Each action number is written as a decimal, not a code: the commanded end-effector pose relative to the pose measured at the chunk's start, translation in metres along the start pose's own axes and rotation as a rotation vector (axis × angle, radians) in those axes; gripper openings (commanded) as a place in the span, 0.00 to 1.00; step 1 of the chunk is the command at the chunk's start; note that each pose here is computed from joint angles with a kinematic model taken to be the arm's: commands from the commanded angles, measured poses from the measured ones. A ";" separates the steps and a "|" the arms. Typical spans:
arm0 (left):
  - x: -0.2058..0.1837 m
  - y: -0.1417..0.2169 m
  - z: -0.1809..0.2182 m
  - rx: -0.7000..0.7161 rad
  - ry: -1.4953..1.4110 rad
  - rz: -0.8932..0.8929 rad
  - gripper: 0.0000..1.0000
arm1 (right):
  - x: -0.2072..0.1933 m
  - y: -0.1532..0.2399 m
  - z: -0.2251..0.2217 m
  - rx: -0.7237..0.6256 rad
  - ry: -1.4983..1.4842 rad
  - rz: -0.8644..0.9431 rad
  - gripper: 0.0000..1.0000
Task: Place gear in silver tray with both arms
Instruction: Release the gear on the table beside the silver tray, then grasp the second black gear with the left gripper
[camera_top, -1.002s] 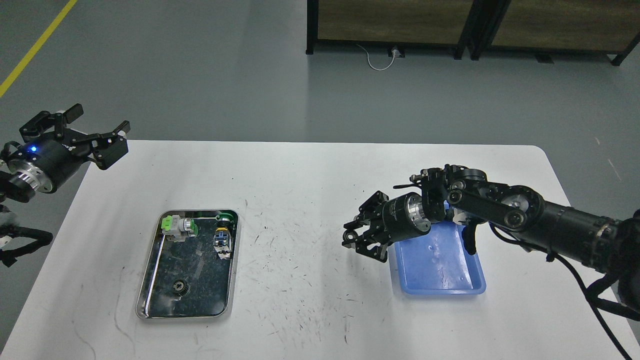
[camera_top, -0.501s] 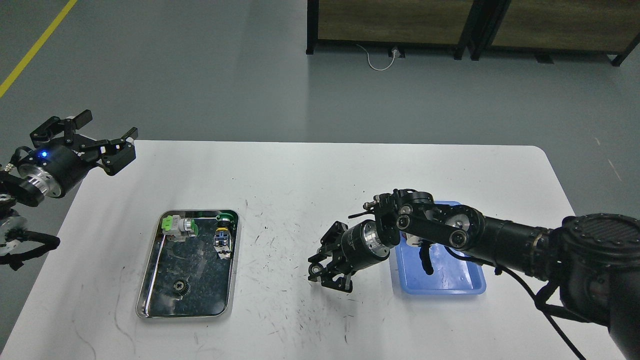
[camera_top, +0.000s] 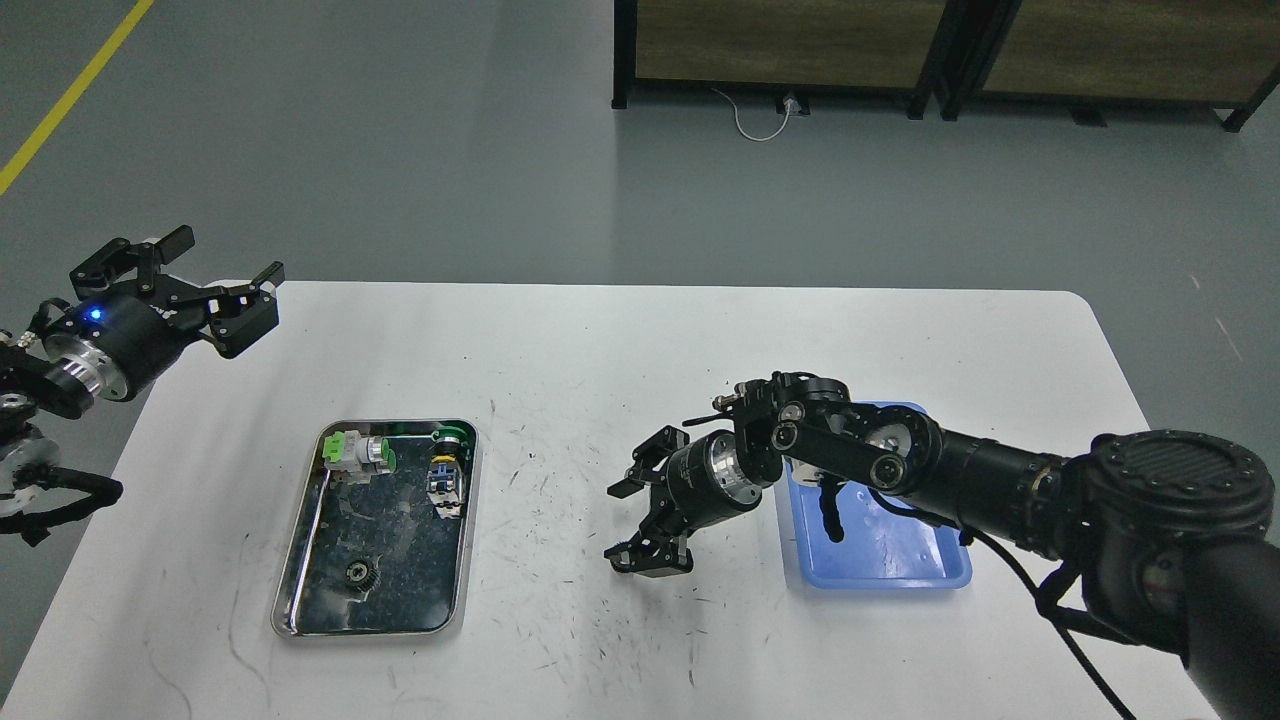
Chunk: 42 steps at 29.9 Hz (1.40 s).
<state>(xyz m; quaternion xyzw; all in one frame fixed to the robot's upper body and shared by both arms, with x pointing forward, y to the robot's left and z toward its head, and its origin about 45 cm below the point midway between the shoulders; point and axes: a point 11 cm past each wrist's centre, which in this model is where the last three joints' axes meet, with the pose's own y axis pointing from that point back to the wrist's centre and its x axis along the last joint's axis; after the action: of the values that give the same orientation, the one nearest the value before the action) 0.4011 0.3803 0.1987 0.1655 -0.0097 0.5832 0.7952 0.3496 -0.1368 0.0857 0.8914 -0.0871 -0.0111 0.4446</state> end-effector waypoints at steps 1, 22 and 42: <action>-0.002 -0.003 0.013 -0.028 0.000 -0.028 0.98 | 0.045 0.051 0.024 0.009 -0.086 0.138 0.80; -0.221 0.009 -0.016 -0.063 -0.046 -0.593 0.98 | 0.144 0.336 0.132 0.207 -0.474 0.838 0.83; -0.347 0.026 -0.104 0.080 -0.067 -0.671 0.98 | 0.139 0.316 0.147 0.177 -0.517 0.816 0.84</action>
<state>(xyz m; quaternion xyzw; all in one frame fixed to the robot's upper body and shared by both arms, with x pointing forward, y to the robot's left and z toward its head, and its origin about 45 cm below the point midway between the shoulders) 0.2553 0.1040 0.0429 0.2029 0.0420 0.2849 0.9359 0.4269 -0.4652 0.2610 0.7859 -0.5397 -0.0454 0.2984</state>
